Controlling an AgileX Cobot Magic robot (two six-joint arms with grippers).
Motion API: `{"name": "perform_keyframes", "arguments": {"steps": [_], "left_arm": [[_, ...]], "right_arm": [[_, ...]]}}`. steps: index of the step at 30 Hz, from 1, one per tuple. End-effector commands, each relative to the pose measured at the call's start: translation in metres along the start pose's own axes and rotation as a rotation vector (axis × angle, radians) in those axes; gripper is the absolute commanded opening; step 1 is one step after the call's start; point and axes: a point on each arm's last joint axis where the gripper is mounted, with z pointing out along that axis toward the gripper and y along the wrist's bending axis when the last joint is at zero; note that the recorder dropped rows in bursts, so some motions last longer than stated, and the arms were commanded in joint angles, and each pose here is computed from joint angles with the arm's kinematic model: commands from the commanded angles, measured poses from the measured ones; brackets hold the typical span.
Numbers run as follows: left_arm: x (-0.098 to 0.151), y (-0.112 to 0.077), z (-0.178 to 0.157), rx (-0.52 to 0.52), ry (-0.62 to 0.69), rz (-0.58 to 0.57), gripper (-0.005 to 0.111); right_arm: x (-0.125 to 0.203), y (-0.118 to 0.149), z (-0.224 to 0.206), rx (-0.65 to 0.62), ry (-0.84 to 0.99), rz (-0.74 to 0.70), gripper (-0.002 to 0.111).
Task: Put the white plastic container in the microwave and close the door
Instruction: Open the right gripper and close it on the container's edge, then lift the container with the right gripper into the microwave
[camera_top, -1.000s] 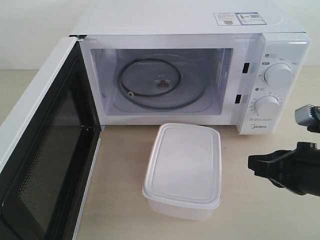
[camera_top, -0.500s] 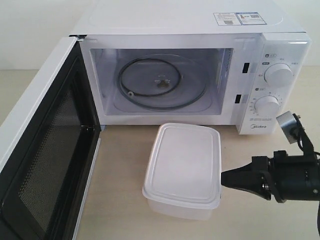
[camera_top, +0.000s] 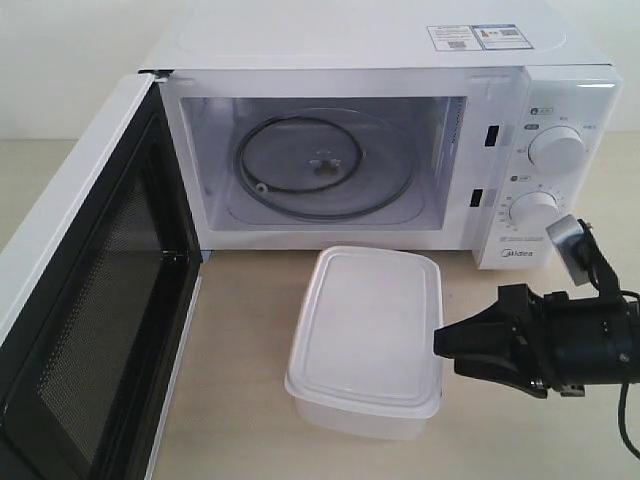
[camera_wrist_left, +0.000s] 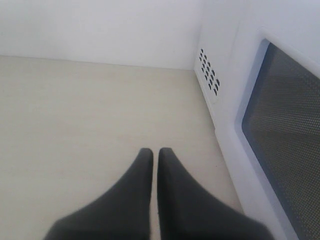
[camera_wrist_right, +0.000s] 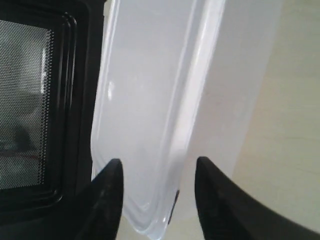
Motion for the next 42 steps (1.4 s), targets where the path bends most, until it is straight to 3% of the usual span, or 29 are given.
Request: {"name": "perform_keyframes", "arguments": {"steps": [1, 24, 34, 42], "left_arm": [[0.001, 0.0, 0.0, -0.001, 0.001, 0.001, 0.004], [0.001, 0.0, 0.0, -0.001, 0.001, 0.001, 0.004], [0.001, 0.0, 0.0, -0.001, 0.001, 0.001, 0.004], [0.001, 0.0, 0.0, -0.001, 0.001, 0.001, 0.004]], "right_arm": [[-0.012, -0.004, -0.001, 0.089, 0.025, 0.05, 0.047], [-0.022, 0.011, 0.021, 0.134, 0.055, 0.038, 0.038], [-0.022, 0.011, 0.021, 0.133, 0.054, 0.032, 0.001], [-0.02, 0.016, 0.021, 0.079, 0.073, 0.026, 0.0]]}}
